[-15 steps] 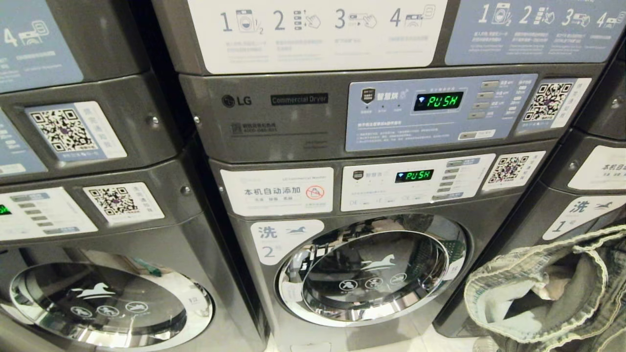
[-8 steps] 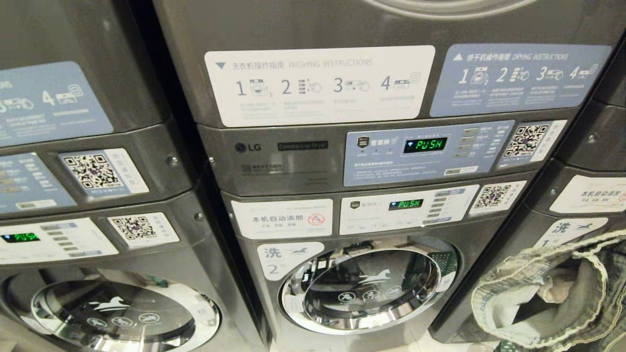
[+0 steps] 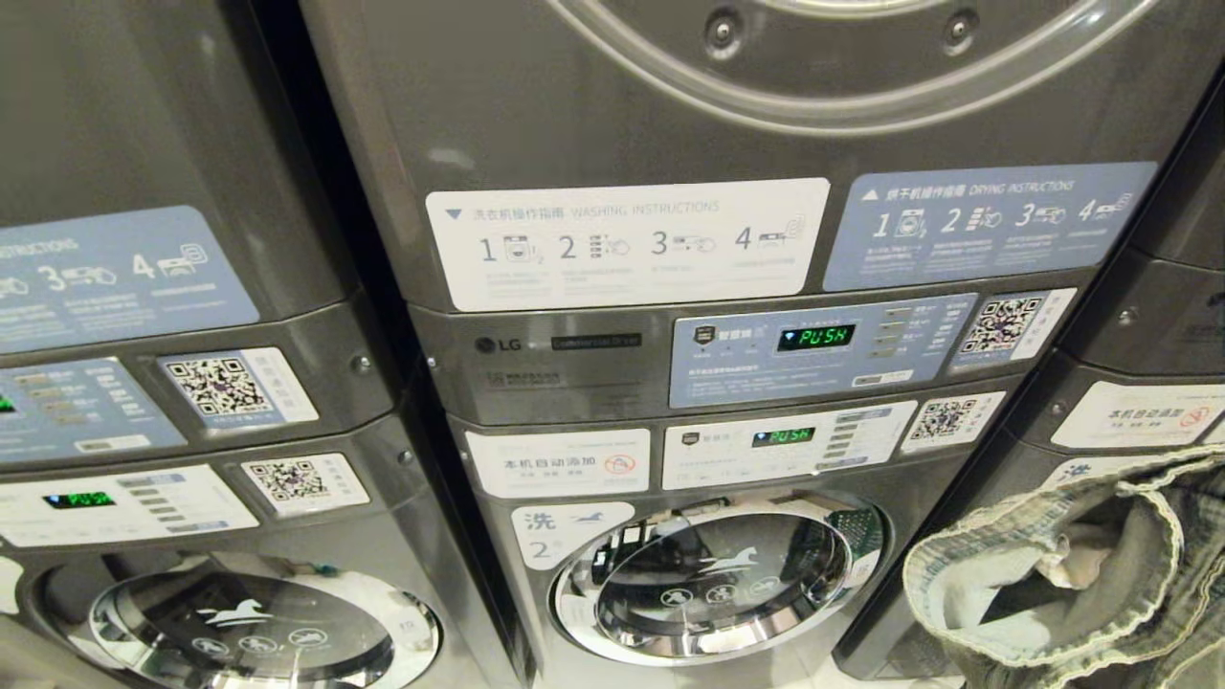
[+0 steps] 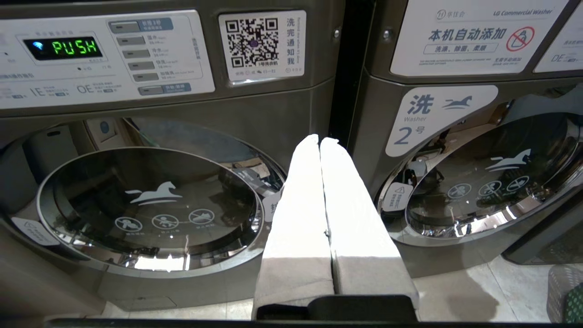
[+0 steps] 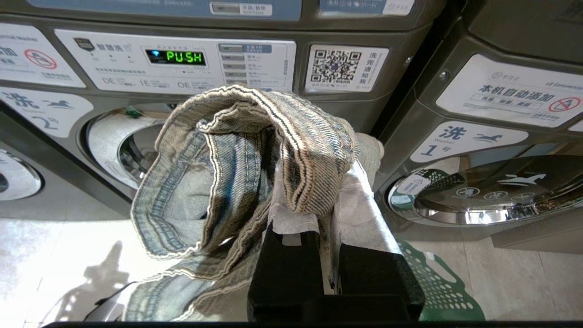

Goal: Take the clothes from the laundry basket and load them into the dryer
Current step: Put the clothes in the dryer

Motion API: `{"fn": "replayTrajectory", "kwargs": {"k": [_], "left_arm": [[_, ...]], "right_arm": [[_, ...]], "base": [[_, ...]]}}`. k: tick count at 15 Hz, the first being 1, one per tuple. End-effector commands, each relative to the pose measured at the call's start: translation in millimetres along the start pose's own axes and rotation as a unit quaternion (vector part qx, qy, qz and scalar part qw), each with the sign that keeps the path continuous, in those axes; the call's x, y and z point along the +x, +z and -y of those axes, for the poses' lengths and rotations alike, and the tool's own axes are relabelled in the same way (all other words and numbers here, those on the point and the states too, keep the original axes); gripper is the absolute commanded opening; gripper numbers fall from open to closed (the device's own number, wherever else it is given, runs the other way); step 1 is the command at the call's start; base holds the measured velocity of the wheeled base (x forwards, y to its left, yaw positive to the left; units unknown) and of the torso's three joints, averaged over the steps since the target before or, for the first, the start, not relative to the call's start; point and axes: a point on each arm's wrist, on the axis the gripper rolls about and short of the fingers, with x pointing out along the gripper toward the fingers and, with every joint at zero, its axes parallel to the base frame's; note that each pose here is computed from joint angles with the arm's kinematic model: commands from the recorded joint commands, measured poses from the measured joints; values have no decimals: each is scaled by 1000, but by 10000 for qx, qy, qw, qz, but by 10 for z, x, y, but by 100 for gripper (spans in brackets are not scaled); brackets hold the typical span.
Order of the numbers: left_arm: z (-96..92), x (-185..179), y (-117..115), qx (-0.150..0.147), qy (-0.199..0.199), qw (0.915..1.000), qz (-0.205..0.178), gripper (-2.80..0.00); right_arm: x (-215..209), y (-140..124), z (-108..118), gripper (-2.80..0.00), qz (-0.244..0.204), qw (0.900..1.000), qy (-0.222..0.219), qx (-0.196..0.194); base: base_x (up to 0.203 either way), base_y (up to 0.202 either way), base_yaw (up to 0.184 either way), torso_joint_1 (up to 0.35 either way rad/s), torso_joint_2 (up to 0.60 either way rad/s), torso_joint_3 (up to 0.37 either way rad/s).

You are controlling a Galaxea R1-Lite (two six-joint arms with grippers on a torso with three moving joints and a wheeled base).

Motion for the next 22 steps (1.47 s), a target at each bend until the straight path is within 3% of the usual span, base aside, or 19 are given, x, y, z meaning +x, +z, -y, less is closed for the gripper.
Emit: {"fn": "replayTrajectory", "kwargs": {"k": [1,22], "left_arm": [[0,0,0,1,1,10000,0,-280],[0,0,0,1,1,10000,0,-280]], "right_arm": [[0,-3,0,-280,-8,10000,0,-4],[9,-17,0,-280,-47,10000,-7,66]], "base": [[0,0,0,163,-339,-182],[0,0,0,133,-269,-139]]}}
